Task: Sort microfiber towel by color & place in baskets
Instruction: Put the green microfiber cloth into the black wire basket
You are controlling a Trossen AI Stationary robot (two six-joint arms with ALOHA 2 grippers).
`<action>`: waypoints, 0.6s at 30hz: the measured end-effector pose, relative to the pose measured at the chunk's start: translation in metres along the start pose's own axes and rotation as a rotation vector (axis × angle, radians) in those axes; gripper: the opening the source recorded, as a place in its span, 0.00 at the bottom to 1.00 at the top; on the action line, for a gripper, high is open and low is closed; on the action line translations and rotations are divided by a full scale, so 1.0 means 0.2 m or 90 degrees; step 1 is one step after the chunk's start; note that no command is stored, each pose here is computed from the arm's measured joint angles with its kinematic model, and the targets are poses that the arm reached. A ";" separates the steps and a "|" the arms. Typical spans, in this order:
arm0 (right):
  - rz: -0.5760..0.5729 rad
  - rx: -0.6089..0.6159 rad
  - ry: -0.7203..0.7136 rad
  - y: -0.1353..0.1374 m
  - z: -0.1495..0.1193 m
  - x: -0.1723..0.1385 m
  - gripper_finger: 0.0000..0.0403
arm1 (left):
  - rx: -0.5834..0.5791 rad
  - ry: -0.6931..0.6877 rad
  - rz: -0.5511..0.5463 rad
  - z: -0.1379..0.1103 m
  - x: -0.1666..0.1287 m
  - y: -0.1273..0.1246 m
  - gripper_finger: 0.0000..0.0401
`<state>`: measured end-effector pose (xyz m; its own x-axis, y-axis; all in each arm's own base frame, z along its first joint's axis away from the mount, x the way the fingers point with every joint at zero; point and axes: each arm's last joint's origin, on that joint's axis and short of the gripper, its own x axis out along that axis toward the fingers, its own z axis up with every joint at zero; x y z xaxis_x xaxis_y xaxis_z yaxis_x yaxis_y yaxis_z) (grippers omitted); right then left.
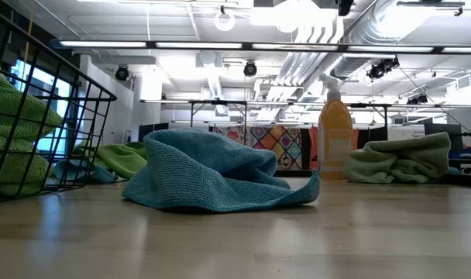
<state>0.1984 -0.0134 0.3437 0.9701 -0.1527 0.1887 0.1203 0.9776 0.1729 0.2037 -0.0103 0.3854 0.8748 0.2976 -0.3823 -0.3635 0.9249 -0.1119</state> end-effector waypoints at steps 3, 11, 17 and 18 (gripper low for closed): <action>-0.014 -0.001 0.004 0.00 -0.01 0.01 0.60 | -0.054 0.065 0.110 -0.06 0.01 0.06 0.62; -0.040 -0.001 0.020 -0.01 -0.04 0.03 0.60 | -0.143 0.290 0.246 -0.17 0.15 0.31 0.62; -0.044 0.039 0.039 -0.01 -0.08 0.07 0.60 | -0.171 0.453 0.335 -0.24 0.24 0.58 0.62; -0.046 0.048 0.045 -0.01 -0.09 0.08 0.60 | -0.179 0.473 0.344 -0.25 0.26 0.63 0.62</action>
<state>0.2169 -0.0160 0.3284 0.9722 -0.2091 0.1053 0.1766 0.9503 0.2563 0.1873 0.1088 0.3052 0.1758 0.3517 -0.9195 -0.8059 0.5878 0.0707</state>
